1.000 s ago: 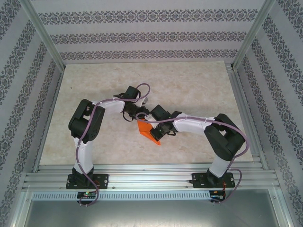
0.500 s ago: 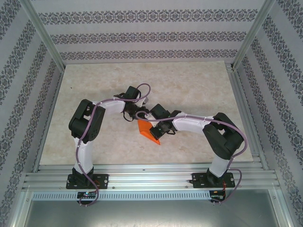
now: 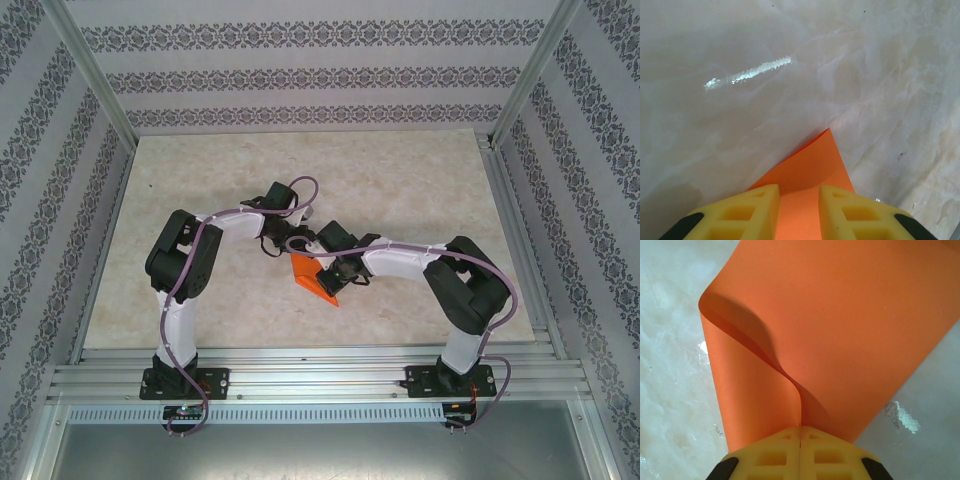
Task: Fold a paper plane with a square sheet of paper (fold left side to right side)
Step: Third fold the triangle at the center of the table.
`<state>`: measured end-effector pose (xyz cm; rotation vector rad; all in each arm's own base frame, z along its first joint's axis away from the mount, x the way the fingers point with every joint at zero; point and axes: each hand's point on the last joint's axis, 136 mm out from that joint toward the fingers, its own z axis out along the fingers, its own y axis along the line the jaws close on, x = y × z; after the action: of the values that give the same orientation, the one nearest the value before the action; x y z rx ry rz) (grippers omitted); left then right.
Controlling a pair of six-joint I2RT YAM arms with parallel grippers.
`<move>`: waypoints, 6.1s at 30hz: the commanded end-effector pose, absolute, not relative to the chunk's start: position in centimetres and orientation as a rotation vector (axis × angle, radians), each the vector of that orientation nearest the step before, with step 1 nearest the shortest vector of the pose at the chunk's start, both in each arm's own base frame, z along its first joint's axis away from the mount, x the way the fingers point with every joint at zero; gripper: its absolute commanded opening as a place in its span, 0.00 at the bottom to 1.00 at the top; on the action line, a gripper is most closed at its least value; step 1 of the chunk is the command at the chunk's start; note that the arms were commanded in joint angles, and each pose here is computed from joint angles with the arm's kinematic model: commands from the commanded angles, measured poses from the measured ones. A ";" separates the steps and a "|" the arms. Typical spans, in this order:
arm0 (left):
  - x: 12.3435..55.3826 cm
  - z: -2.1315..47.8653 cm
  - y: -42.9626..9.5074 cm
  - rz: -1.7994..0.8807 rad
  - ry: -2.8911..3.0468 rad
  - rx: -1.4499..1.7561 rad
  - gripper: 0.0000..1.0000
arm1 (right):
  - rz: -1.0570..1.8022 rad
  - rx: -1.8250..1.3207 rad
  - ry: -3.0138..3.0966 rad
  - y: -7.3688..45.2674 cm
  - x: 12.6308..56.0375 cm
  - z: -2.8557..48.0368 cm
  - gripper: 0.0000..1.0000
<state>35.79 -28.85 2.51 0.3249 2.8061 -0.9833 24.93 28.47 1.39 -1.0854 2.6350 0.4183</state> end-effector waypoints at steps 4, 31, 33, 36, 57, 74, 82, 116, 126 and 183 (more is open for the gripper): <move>34.8 0.5 -28.6 -0.910 2.872 0.354 0.30 | 0.370 -1.071 2.675 27.8 25.3 0.3 0.00; 34.8 0.2 -28.5 -0.894 2.880 0.344 0.30 | 0.384 -1.007 2.622 27.7 26.1 2.7 0.00; 34.8 0.2 -28.5 -0.894 2.879 0.345 0.30 | 0.383 -1.008 2.624 27.7 26.1 2.6 0.00; 34.9 0.3 -28.5 -0.895 2.877 0.343 0.30 | 0.374 -1.017 2.640 27.5 25.9 2.2 0.00; 37.0 7.4 -27.6 -0.965 2.738 0.330 0.49 | 0.347 -1.071 2.754 27.1 24.3 -1.2 0.00; 34.5 11.0 -24.1 -1.245 2.629 0.050 0.30 | 0.380 -1.101 2.748 27.5 23.9 -1.0 0.02; 30.7 10.5 -27.0 -1.384 2.642 0.033 0.25 | 0.386 -1.106 2.749 27.6 23.8 -1.1 0.02; 26.5 2.6 -27.5 -1.156 2.880 -0.106 0.16 | 0.400 -1.116 2.755 27.8 23.4 -1.3 0.04; 25.4 1.1 -26.1 -1.054 2.941 -0.106 0.16 | 0.416 -1.113 2.742 28.0 23.5 -0.9 0.07; 24.7 -0.7 -25.0 -0.920 2.999 -0.099 0.14 | 1.160 -0.307 2.846 29.3 20.9 2.5 0.27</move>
<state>26.44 -26.40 1.65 -0.0909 2.8975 -1.0799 21.08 29.43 2.96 -0.3108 2.8357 1.1551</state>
